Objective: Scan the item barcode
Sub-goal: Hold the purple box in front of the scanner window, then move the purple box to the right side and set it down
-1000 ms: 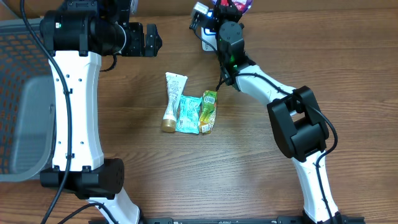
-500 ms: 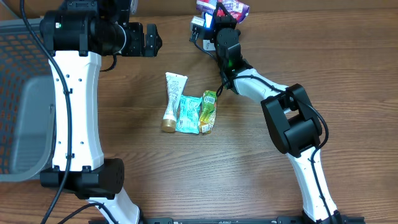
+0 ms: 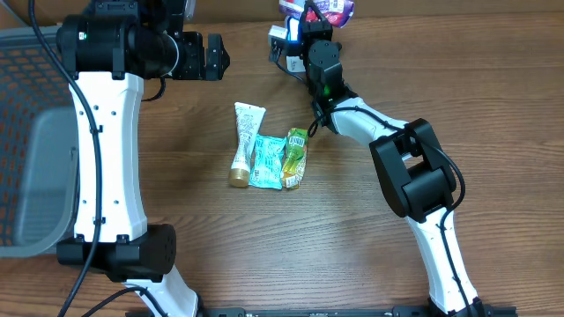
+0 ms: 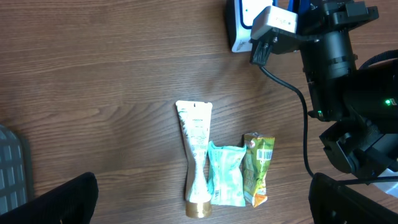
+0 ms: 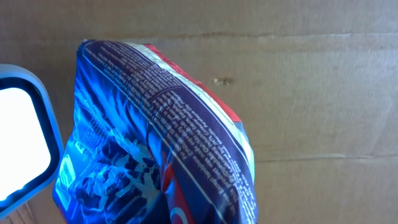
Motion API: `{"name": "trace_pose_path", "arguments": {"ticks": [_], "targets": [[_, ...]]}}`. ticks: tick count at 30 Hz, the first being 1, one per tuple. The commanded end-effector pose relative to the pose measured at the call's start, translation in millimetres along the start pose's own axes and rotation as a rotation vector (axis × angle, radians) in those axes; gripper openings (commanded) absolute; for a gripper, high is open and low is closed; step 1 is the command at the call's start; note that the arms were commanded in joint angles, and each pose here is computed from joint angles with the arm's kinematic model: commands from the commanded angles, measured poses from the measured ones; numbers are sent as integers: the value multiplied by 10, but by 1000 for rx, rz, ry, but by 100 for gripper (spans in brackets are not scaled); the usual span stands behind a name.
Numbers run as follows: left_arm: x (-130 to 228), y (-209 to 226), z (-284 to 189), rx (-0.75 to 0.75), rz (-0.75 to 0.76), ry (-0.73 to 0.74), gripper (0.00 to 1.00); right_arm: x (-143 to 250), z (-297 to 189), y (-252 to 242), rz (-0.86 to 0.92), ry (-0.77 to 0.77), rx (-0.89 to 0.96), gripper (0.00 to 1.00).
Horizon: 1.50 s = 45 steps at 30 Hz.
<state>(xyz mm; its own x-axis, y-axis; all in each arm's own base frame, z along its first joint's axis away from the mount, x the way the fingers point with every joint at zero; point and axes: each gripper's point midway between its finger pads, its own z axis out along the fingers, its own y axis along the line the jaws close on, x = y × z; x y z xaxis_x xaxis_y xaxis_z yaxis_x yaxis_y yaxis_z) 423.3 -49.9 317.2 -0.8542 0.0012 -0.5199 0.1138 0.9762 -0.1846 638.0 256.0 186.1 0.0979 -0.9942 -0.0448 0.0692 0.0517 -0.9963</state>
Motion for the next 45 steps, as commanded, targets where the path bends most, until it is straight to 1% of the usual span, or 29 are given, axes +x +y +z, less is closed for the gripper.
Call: {"name": "trace_pose_path", "arguments": {"ticks": [1, 5, 17, 23, 27, 30, 32, 34, 37, 39, 43, 45], "targets": [[-32, -35, -58, 10, -12, -19, 100, -118, 4, -146, 9, -21, 38, 4], [-32, -35, -58, 10, -12, -19, 100, -218, -28, -143, 11, -37, 37, 4], [-32, -34, -58, 9, -12, -19, 100, -282, -62, -295, 49, -44, 86, 4], [-32, -35, -58, 10, -12, -19, 100, -233, -115, -591, 225, 9, 87, 4], [-32, -35, -58, 10, -12, -19, 100, -36, -230, -1234, 401, 87, 191, 4], [-32, -34, -58, 9, -12, -19, 100, 234, -389, -1710, 586, 190, 277, 4], [-32, -34, -58, 9, -12, -19, 100, 406, -502, -1904, 678, 266, 287, 4], [-32, -35, -58, 10, -12, -19, 100, 494, -590, -1921, 721, 320, 208, 4], [-32, -35, -58, 10, -12, -19, 100, 472, -805, -1668, 777, 344, -60, 4], [-32, -34, -58, 9, -12, -19, 100, 389, -1020, -1510, 887, 324, -245, 4], [-32, -35, -58, 10, -12, -19, 100, 251, -1532, -1285, 1197, 295, -643, 4], [-32, -34, -58, 9, -12, -19, 100, 229, -1763, -1217, 1351, 306, -826, 4]]}}
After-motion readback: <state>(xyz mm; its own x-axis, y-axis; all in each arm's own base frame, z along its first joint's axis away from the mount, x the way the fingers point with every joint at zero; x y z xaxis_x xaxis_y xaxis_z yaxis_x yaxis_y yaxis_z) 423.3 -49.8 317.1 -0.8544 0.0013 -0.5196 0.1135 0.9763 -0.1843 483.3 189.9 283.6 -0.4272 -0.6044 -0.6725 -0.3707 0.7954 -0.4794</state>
